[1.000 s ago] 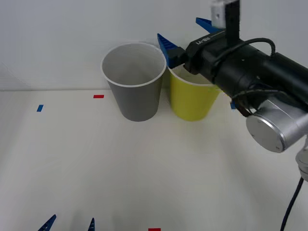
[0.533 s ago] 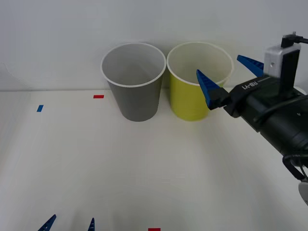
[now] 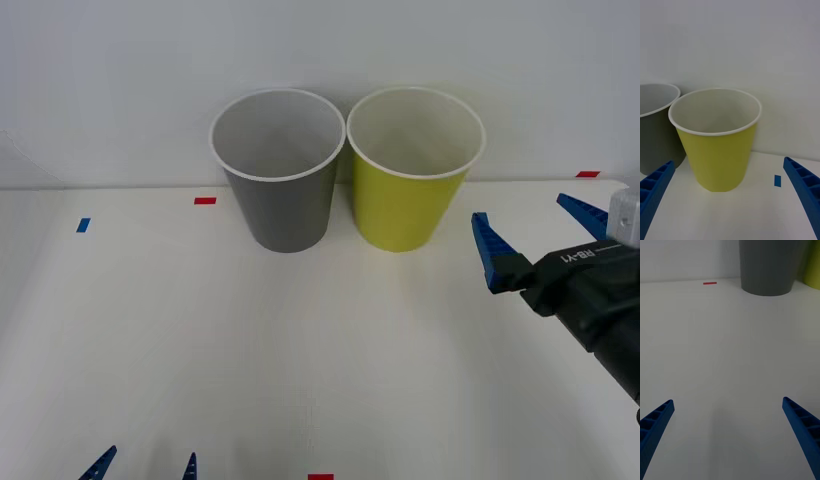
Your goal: Put cans in the gray bin and PET bottles in the light green bin.
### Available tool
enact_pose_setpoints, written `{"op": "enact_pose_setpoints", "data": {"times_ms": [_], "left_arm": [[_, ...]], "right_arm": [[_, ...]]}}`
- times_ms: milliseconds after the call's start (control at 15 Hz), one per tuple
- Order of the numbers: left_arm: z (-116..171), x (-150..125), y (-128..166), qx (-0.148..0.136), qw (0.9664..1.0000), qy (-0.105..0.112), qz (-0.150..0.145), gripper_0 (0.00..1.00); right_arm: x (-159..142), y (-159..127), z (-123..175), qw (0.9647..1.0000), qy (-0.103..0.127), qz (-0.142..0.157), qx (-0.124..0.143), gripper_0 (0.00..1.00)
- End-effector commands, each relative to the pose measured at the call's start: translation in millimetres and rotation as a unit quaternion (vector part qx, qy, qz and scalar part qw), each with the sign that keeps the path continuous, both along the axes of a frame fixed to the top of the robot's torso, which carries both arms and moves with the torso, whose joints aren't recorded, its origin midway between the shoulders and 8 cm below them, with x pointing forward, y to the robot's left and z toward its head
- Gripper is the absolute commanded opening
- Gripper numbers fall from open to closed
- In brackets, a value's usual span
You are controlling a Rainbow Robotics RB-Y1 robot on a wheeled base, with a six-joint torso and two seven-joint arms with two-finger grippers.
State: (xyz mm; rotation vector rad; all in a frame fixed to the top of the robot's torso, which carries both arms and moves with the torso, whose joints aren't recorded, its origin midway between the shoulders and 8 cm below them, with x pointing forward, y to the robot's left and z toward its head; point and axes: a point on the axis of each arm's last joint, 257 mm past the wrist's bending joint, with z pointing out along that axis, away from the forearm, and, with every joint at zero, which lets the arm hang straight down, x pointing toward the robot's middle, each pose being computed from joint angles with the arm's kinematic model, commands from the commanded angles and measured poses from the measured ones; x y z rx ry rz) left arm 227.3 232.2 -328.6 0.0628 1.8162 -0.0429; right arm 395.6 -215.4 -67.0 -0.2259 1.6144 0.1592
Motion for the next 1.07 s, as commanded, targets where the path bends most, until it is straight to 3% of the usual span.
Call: {"op": "enact_pose_setpoints", "data": {"times_ms": [67, 333, 533, 600, 1067], "left_arm": [[0, 0, 0, 0.000, 1.0000, 0.000, 0.000, 1.00], [0, 0, 0, 0.000, 1.0000, 0.000, 0.000, 1.00], [0, 0, 0, 0.000, 1.0000, 0.000, 0.000, 1.00], [0, 0, 0, 0.000, 1.0000, 0.000, 0.000, 1.00], [0, 0, 0, 0.000, 1.0000, 0.000, 0.000, 1.00]], "right_arm": [[-6, -6, -16, 0.9984, 0.016, -0.033, 0.043, 0.96], [-5, -3, -28, 0.9962, 0.018, -0.064, 0.057, 0.96], [9, -13, -53, 0.9959, -0.021, -0.062, 0.062, 0.96], [8, -14, -61, 0.9963, -0.021, -0.060, 0.057, 0.96], [-55, -33, -116, 0.9963, 0.018, -0.082, 0.019, 0.97]]}}
